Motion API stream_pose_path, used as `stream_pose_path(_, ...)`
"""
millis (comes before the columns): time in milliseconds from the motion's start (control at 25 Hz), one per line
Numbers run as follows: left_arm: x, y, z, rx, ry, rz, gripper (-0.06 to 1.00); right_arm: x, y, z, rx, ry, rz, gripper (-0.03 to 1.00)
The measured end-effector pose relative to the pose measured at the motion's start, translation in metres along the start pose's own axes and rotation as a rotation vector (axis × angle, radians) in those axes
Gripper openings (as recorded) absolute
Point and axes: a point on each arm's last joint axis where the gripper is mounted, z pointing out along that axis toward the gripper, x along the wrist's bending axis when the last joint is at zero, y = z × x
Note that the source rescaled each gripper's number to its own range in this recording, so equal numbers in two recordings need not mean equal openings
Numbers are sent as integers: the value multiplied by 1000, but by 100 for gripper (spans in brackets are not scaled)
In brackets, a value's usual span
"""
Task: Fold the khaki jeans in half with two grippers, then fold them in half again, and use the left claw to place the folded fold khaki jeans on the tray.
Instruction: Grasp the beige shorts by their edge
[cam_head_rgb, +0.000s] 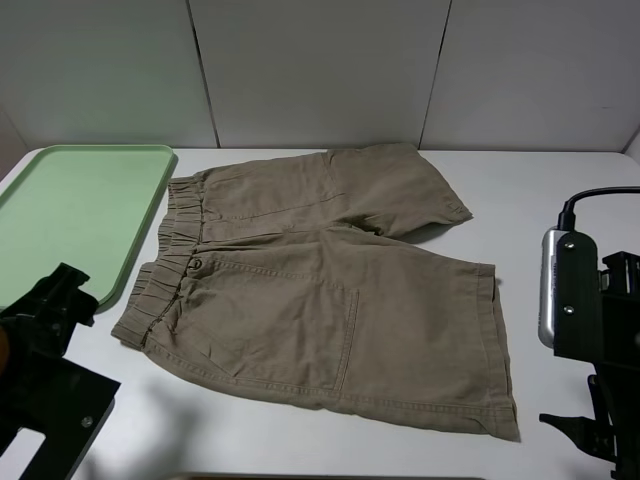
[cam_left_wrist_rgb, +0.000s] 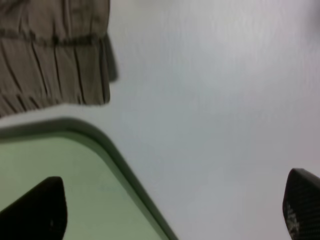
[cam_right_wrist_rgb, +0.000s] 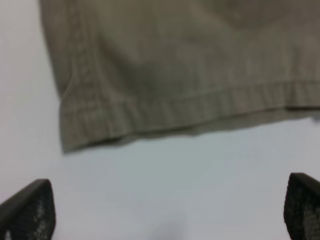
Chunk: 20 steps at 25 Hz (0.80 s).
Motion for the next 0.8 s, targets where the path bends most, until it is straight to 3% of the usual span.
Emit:
stream_pose_path(360,14,11,32,115,37,-76,89,-4,9,33,15,49,28,100)
stream_pose_path(800,31,24,41,35,122,-266,89,-2,15,71,43,112,4,100)
